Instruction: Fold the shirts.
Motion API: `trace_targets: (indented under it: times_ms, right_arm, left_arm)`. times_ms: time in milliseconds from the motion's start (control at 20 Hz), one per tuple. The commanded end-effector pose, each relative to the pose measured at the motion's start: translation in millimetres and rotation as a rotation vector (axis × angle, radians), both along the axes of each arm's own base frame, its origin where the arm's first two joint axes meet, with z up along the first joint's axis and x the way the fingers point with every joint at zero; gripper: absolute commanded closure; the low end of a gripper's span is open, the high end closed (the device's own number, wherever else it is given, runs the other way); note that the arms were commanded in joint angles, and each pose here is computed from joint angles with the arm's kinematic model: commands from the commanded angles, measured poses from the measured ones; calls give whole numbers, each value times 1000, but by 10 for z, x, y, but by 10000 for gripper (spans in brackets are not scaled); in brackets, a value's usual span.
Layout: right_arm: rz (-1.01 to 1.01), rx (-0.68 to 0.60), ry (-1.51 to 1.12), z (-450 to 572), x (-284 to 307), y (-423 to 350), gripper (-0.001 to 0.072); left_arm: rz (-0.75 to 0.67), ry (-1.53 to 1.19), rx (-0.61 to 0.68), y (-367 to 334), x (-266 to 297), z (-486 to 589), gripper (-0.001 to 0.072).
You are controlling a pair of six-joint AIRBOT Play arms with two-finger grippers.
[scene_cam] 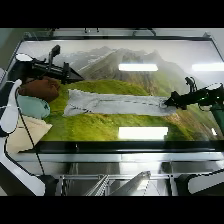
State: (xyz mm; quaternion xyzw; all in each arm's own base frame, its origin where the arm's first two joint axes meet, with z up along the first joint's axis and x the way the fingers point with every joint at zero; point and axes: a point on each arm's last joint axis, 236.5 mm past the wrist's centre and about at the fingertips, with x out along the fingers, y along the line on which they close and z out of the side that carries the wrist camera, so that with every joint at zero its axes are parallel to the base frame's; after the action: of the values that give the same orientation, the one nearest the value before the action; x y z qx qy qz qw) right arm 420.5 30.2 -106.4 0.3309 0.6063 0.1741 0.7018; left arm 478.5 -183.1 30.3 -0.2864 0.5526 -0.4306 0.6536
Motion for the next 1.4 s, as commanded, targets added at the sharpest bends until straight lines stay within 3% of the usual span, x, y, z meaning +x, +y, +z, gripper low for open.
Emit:
trace_targets:
  times_ms: [0, 250, 450, 600, 1000, 1350]
  right_arm:
    - [26, 24, -23, 64, 66, 151, 697]
    - [85, 43, -131, 743, 152, 157, 698]
    - [92, 157, -302, 1646, 208, 502, 697]
    - [114, 205, -369, 1955, 226, 894, 696]
    - [192, 206, -519, 2054, 259, 2729, 697]
    - [310, 265, -510, 1722, 118, 4263, 696]
  left_arm:
    - [-98, -35, 90, -506, -165, -175, 712]
    - [-161, -48, 39, -842, -334, -1, 712]
    - [-98, -167, -65, -681, -257, 742, 711]
    - [-56, -283, -70, -387, -331, 1340, 711]
    - [92, -529, -25, 258, -785, 2584, 691]
    - [178, -567, 35, 809, -944, 2767, 689]
